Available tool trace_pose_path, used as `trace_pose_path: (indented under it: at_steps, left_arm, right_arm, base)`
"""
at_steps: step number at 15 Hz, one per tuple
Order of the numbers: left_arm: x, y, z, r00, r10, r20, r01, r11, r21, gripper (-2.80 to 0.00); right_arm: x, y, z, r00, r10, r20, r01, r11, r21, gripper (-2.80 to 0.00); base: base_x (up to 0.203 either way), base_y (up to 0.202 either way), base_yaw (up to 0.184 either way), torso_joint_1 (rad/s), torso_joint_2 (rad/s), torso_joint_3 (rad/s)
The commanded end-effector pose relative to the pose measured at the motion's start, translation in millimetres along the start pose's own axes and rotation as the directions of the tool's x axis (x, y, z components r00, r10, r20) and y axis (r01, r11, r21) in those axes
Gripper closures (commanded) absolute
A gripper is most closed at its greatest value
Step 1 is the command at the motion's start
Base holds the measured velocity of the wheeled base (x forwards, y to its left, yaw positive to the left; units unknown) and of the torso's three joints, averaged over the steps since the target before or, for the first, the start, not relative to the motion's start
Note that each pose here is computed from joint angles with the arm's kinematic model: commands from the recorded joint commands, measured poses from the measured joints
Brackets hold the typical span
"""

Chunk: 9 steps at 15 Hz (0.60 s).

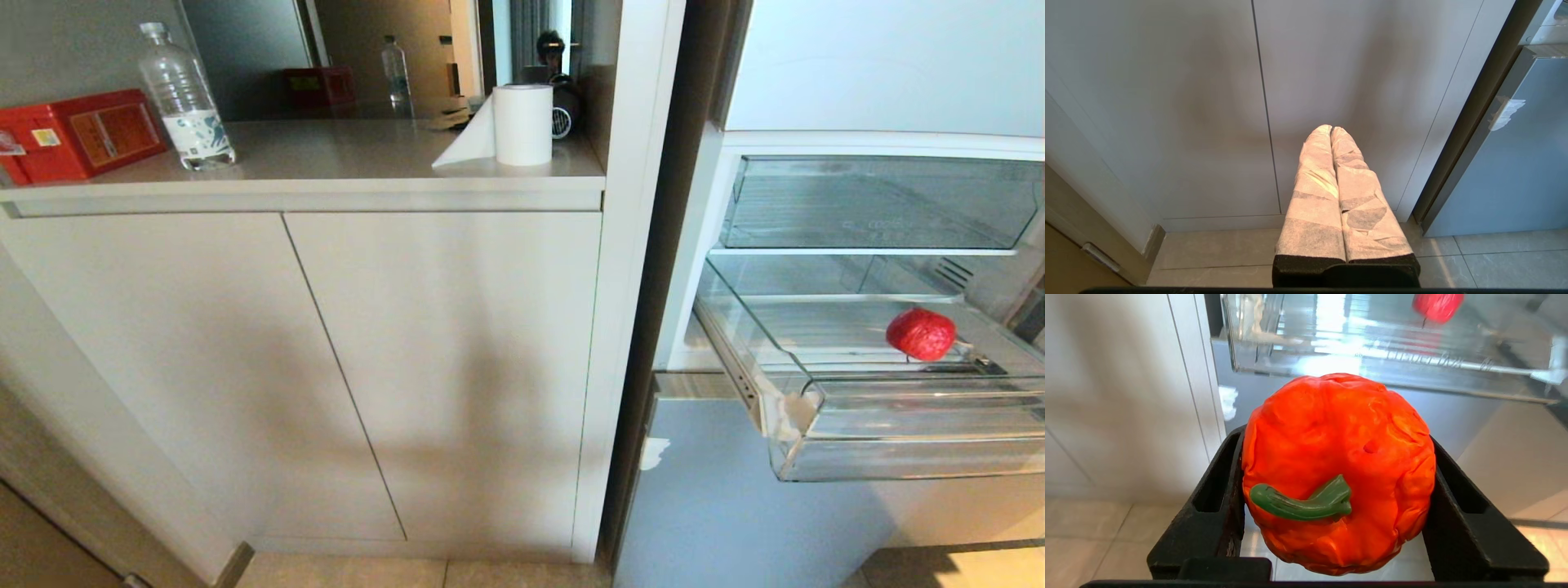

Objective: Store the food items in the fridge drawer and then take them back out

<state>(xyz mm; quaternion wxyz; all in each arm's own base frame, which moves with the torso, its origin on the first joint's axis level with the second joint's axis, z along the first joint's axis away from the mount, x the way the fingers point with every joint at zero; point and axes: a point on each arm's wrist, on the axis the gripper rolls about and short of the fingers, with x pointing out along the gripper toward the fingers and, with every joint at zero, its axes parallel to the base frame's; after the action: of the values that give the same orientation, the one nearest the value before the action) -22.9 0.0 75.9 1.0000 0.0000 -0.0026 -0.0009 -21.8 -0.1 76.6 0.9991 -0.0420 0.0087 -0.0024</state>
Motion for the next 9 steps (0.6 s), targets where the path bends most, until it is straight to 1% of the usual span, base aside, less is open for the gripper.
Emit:
trace_pose_path:
  at_steps: [1, 5, 6, 9]
  left_arm:
    - [0.2, 0.0, -0.3, 1.000, 0.000, -0.002, 0.000, 1.000, 0.000, 0.00]
    - [0.2, 0.0, -0.3, 1.000, 0.000, -0.002, 0.000, 1.000, 0.000, 0.00]
    - [0.2, 0.0, -0.3, 1.000, 0.000, -0.002, 0.000, 1.000, 0.000, 0.00]
    - [0.2, 0.0, -0.3, 1.000, 0.000, -0.002, 0.000, 1.000, 0.000, 0.00]
  right_arm:
    - [-0.9, 0.1, -2.0, 1.000, -0.003, 0.008, 0.003, 1.000, 0.007, 0.00]
    - [-0.9, 0.2, -2.0, 1.000, -0.001, 0.008, 0.001, 1.000, 0.001, 0.00]
    - [-0.9, 0.2, -2.0, 1.000, -0.001, 0.008, 0.001, 1.000, 0.003, 0.00]
    - [-0.9, 0.2, -2.0, 1.000, -0.001, 0.008, 0.001, 1.000, 0.009, 0.00]
  base:
    - [0.000, 0.000, 0.000, 0.000, 0.00, 0.000]
    - [0.000, 0.000, 0.000, 0.000, 0.00, 0.000]
    - [0.003, 0.002, -0.097, 0.003, 0.00, 0.002]
    - [0.000, 0.008, -0.169, 0.005, 0.00, 0.001]
